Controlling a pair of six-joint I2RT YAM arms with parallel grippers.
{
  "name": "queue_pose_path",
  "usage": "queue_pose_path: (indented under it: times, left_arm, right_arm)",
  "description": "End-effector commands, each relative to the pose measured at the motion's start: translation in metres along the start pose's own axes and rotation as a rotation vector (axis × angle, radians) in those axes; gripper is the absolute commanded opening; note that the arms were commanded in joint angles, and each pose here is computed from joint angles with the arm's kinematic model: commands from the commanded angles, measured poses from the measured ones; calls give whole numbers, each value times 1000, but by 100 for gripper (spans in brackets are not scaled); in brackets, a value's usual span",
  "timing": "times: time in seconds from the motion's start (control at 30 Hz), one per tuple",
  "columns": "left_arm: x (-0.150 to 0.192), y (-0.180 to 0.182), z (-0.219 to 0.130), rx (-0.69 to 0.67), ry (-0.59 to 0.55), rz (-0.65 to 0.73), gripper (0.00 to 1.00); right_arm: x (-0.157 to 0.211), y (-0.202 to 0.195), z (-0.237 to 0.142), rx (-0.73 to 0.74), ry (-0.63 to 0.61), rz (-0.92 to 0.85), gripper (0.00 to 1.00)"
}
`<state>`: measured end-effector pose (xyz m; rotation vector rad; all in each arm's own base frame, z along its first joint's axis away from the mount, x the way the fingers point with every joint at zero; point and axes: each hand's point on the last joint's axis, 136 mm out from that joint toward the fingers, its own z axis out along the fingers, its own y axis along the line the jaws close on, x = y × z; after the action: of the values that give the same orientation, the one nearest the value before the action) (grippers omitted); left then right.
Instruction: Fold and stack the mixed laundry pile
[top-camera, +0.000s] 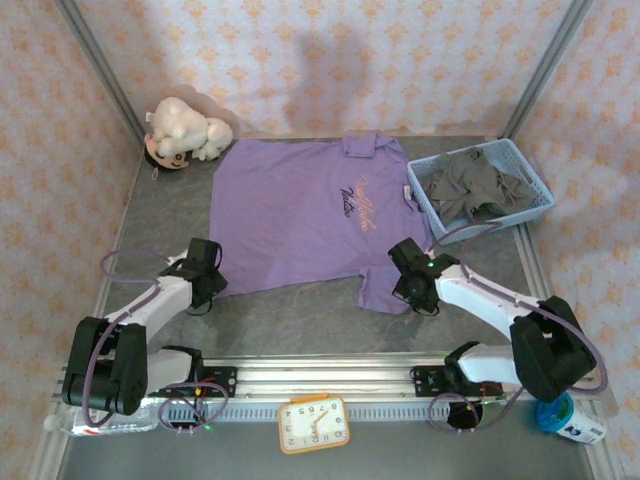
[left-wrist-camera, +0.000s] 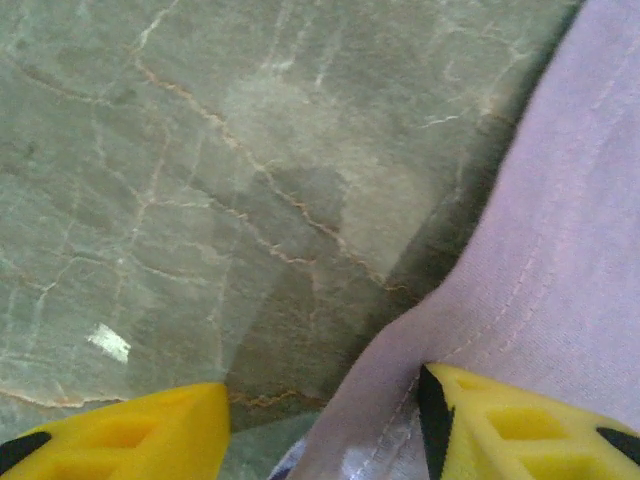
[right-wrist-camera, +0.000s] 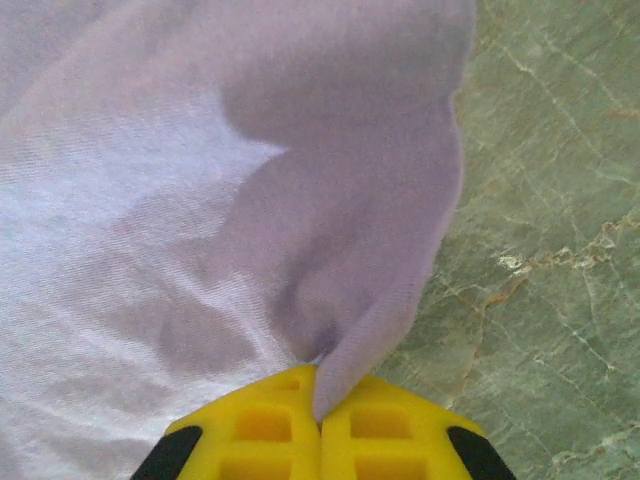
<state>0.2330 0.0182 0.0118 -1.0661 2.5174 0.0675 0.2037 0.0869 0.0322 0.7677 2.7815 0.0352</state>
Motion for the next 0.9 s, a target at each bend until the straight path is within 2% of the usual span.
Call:
queue_pose_path:
  times: [0.0,0.1,0.2,0.33,0.47,0.67,0.77,0.87]
  left_arm:
    - [12,-16,9,62,49,-11,35]
    - [12,-17,7,66,49,-9,11]
    - [11,-17,3,69,48,1,0]
    - [2,-26,-11,121,17,-9,0]
    - [-29,-44,-36,175,-69,-14,0]
    - [-87,-73,-67,220,-216,-49,0]
    - [-115,-79,-68,219,-270,-114,0]
    - [-141,-85,-64,207,-308,-166,0]
  right_arm:
    - [-7,-7,-10,36,-41,-15,0]
    - [-5,-12,-13,53,-33,-21,0]
    - [3,-12,-17,38,3,-26,0]
    - [-1,3,-37,-48,0,-17,0]
    - [-28,28,-70,-149,-93,-6,0]
    - [-96,70,-113,-248,-310,-9,0]
    - [-138,89,-126,-234,-435,-3,0]
    - [-176,107,-129,-242,-493,23,0]
